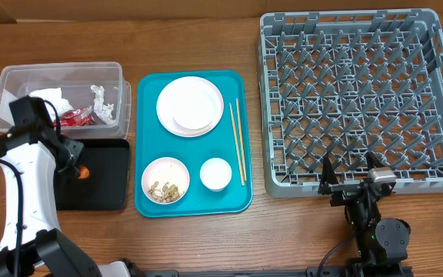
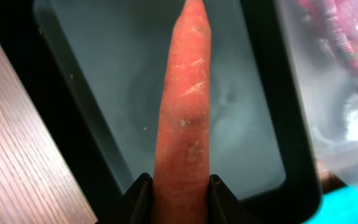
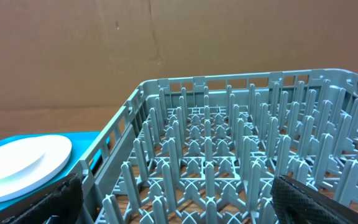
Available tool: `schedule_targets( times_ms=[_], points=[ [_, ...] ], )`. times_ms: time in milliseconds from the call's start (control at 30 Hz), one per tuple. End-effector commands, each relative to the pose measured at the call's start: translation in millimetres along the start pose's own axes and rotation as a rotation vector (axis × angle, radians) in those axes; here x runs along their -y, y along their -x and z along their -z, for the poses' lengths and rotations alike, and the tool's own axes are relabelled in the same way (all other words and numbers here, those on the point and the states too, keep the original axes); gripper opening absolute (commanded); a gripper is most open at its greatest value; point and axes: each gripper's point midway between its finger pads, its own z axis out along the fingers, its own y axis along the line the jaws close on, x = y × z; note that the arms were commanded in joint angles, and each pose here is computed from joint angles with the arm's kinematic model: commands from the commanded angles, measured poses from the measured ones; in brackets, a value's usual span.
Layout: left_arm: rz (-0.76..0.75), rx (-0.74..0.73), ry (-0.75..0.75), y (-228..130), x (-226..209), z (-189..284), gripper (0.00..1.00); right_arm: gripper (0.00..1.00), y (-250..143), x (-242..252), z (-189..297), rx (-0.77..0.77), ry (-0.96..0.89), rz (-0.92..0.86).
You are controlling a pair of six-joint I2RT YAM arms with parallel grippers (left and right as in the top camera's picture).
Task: Sort waste into correct bins and load items into the dishwasher
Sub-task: 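Carry the carrot left and release it onto the black tray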
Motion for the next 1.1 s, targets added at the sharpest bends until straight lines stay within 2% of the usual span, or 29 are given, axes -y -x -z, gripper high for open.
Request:
schedule_targets(
  times_ms=[0,300,633,733,800,900,967,1067],
  points=[
    [0.116,-0.008,-0.007,-7,-8,-21,0.04,1.0,-2,1,0,0.005,-0.005,0.003],
    [0.278,0.031,-0.066,-25,-17,-75,0.04,1.0,-1,1,0,0.005,-0.004,0.003],
    [0.313,0.091,-0.148,-16,-7,-84,0.17,1.0,-2,1,0,0.005,-0.004,0.003],
    [0.314,0.1,-0.16,-14,-5,-84,0.33,1.0,-2,1,0,0.005,-0.004,0.003],
    [0.307,0.107,-0.172,-12,-2,-83,0.56,1.0,-2,1,0,0.005,-0.004,0.003],
    [0.256,0.119,-0.23,-6,10,-80,0.79,1.0,-1,1,0,0.005,-0.004,0.003],
    [0.212,0.118,-0.289,-3,23,-75,0.83,1.0,-2,1,0,0.005,-0.004,0.003],
    [0.176,0.103,-0.352,0,39,-65,0.83,1.0,-1,1,0,0.005,-0.004,0.003]
  ],
)
